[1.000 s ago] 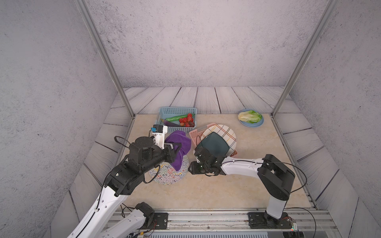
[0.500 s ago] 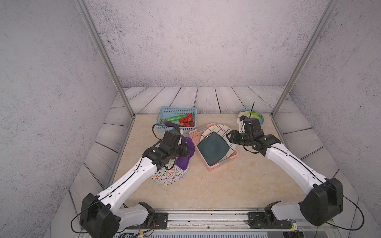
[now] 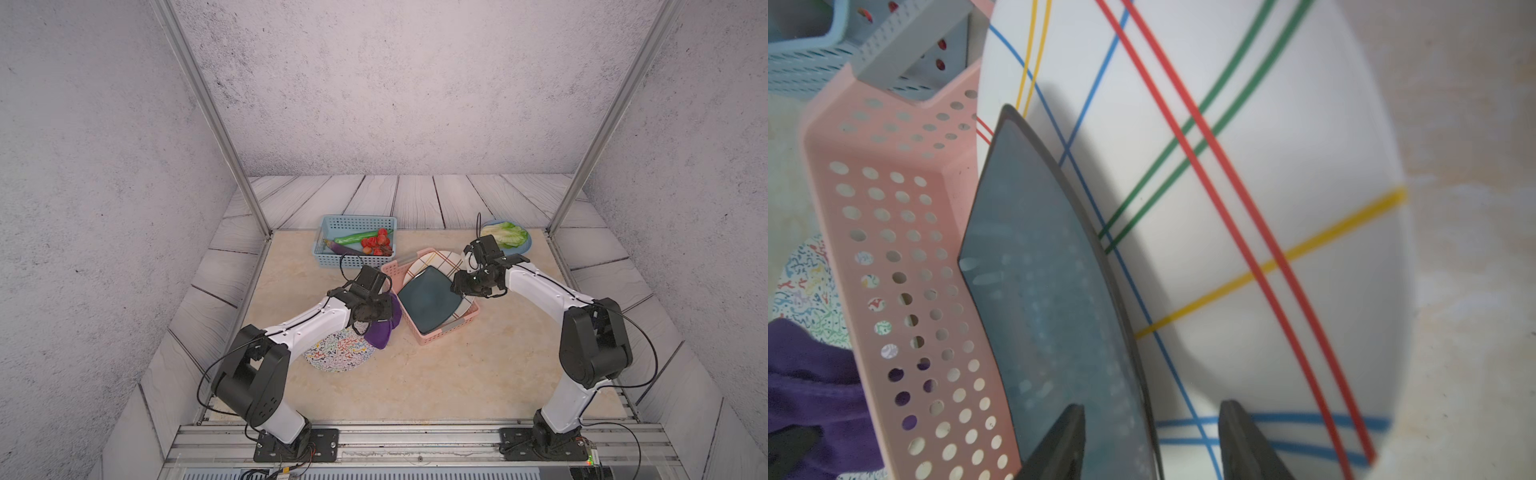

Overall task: Wipe the wet plate dry
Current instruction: Pick up the plate from the bin.

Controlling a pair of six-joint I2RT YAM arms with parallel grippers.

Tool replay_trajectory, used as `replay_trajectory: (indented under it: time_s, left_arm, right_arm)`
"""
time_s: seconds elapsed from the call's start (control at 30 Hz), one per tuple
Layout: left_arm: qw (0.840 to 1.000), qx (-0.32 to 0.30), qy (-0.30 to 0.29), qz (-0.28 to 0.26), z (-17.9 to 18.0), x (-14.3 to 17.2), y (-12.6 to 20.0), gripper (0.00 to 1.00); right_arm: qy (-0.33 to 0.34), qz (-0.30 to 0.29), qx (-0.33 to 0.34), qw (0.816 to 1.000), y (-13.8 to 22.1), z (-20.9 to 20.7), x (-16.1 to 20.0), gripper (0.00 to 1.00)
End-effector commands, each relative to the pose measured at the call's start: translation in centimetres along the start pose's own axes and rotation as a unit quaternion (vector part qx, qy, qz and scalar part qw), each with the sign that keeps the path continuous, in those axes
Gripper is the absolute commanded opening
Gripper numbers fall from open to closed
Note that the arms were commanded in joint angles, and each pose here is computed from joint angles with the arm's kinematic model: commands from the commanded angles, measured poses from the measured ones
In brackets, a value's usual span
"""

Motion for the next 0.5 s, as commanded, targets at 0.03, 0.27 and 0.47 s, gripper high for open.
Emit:
replay_trajectory:
  time_s: [0.03,0.27,0.47]
  left_arm:
    - [0.999,0.034,0.004,0.003,-0.2,0.1,-2.1,0.0]
    - [0.997,0.071,-0.001,0.008,-1.0,-0.3,-3.5,0.0]
    - [0.998,0.064,-0.005,-0.008,-0.9,-0.3,-2.1,0.0]
  right_arm:
    - [0.01,0.057,-0.06,0.997,-2.0,0.7,0.9,0.53]
    - [-0.037,0.107,-0.211,0.971,-3.4,2.8,2.6,0.51]
    - [-0.035,0.093,-0.17,0.98,-3.7,1.9,2.6,0.23]
Point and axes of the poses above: each gripper's point midway between its finger pads, its own y axis back along the fingers, its own z axis along the line the jaws close on, x = y × z, the point moved 7 cm from there along y, back along the fingers, and after that the axes turned 9 degrees about -y, right-handed, at the moved point
